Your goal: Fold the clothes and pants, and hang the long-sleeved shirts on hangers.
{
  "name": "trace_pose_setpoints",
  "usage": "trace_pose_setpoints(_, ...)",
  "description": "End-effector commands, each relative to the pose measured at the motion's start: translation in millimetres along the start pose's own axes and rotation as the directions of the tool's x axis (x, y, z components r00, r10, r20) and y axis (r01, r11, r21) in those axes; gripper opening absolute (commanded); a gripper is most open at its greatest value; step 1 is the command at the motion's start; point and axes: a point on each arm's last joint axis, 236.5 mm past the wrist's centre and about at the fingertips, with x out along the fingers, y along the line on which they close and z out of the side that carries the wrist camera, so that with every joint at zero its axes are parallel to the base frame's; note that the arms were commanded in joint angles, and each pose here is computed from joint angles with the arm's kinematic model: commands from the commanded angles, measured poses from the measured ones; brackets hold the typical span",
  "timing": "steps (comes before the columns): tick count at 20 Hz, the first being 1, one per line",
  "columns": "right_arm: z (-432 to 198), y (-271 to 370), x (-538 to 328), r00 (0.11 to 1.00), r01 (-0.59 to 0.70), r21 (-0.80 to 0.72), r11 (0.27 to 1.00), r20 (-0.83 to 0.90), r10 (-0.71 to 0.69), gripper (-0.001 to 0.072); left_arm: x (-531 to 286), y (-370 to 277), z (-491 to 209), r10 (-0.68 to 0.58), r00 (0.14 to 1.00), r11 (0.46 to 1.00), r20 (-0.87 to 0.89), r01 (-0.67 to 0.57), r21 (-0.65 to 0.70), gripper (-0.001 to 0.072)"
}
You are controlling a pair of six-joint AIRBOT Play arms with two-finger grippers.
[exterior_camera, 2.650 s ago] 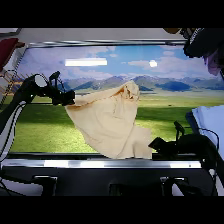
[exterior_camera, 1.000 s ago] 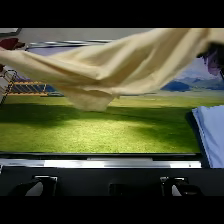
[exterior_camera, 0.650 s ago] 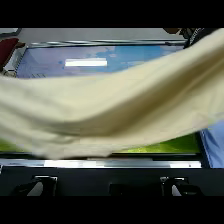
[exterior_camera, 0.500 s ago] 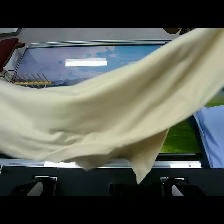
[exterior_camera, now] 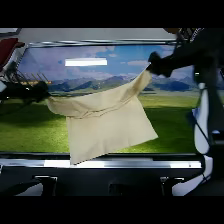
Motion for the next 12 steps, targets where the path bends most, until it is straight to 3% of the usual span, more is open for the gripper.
trace_pose_setpoints(1, -28.4, -25.2, 102.3, 0.996, 0.009, 0.050, 0.999, -0.087, -0.005, 0.0030, 71.2, 19.2, -22.5, 0.038, 0.996, 0.999, -0.082, -0.040, -0.024, 0.0015)
trace_pose_setpoints(3, -36.4, -23.0, 121.7, 0.996, 0.009, 0.050, 0.999, -0.092, -0.005, 0.0038, 83.7, 18.8, -25.7, 0.042, 0.995, 0.999, -0.093, -0.044, -0.020, 0.0016)
trace_pose_setpoints(4, -37.0, -21.4, 124.4, 0.996, 0.008, 0.047, 0.999, -0.089, -0.004, 0.0089, 86.9, 18.2, -26.8, 0.043, 0.994, 0.999, -0.096, -0.045, -0.018, 0.0016)
trace_pose_setpoints(7, -37.3, -20.7, 111.5, 0.994, 0.011, 0.054, 0.999, -0.109, -0.005, 0.0408, 88.2, 16.4, -29.6, 0.043, 0.994, 0.999, -0.103, -0.043, -0.004, 0.0016)
trace_pose_setpoints(9, -34.5, -33.3, 77.1, 0.989, 0.042, 0.022, 0.999, -0.141, -0.039, 0.0497, 87.1, 17.1, -32.7, 0.046, 0.992, 0.999, -0.117, -0.046, -0.004, 0.0016)
trace_pose_setpoints(12, -29.7, -94.1, 1.3, 0.952, 0.228, -0.117, 0.967, -0.181, -0.246, 0.0498, 85.8, 19.1, -41.2, 0.054, 0.987, 0.998, -0.153, -0.055, -0.002, 0.0016)
